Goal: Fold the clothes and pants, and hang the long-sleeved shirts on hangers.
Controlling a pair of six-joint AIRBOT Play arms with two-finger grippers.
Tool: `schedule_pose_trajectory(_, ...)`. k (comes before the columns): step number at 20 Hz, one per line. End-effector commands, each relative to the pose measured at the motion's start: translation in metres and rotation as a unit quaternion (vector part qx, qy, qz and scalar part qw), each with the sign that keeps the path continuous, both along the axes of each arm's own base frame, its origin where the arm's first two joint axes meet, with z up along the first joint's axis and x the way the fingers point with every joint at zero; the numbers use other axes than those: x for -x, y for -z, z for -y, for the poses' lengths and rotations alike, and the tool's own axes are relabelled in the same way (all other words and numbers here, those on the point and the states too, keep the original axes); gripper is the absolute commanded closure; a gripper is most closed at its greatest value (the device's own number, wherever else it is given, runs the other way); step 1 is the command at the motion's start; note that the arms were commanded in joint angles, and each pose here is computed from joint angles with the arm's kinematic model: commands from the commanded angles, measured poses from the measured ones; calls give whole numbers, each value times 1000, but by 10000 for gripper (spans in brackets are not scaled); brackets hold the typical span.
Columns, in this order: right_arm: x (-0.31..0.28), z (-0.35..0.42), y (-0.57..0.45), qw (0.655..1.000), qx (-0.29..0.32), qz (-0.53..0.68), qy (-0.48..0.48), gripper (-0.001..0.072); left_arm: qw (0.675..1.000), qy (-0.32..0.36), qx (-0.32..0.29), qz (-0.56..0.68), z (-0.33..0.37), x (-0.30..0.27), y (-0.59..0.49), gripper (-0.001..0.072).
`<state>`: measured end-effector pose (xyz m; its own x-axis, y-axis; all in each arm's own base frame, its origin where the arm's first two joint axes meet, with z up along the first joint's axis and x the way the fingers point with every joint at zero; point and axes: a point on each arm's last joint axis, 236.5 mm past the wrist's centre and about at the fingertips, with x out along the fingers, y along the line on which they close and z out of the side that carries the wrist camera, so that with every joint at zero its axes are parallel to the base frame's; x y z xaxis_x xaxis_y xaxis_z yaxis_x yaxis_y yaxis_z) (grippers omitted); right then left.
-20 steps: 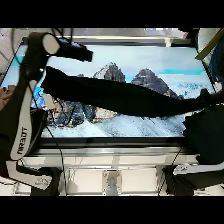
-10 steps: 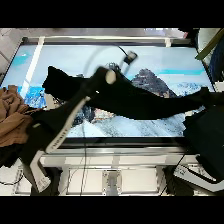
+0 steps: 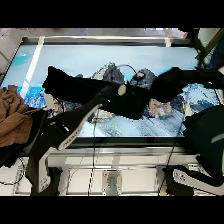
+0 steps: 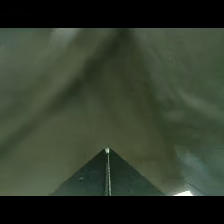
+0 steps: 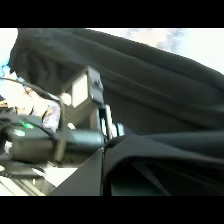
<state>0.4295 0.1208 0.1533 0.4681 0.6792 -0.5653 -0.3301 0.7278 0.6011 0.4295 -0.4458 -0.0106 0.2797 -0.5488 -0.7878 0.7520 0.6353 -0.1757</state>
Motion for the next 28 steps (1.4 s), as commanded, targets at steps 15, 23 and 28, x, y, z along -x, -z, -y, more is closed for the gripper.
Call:
schedule_pose_trajectory(15, -61, -285, 119, 985, -3, -10, -173, 418, 961, -262, -62, 62, -350, -65, -192, 696)
schedule_pose_trajectory(23, -39, -62, 99, 966, 161, -130, -155, 449, 961, -262, -62, 62, -350, -65, -192, 696)
schedule_pose_trajectory(28, -2, 42, 155, 972, 102, -211, 12, 446, 961, -262, -62, 61, -350, -65, -192, 696)
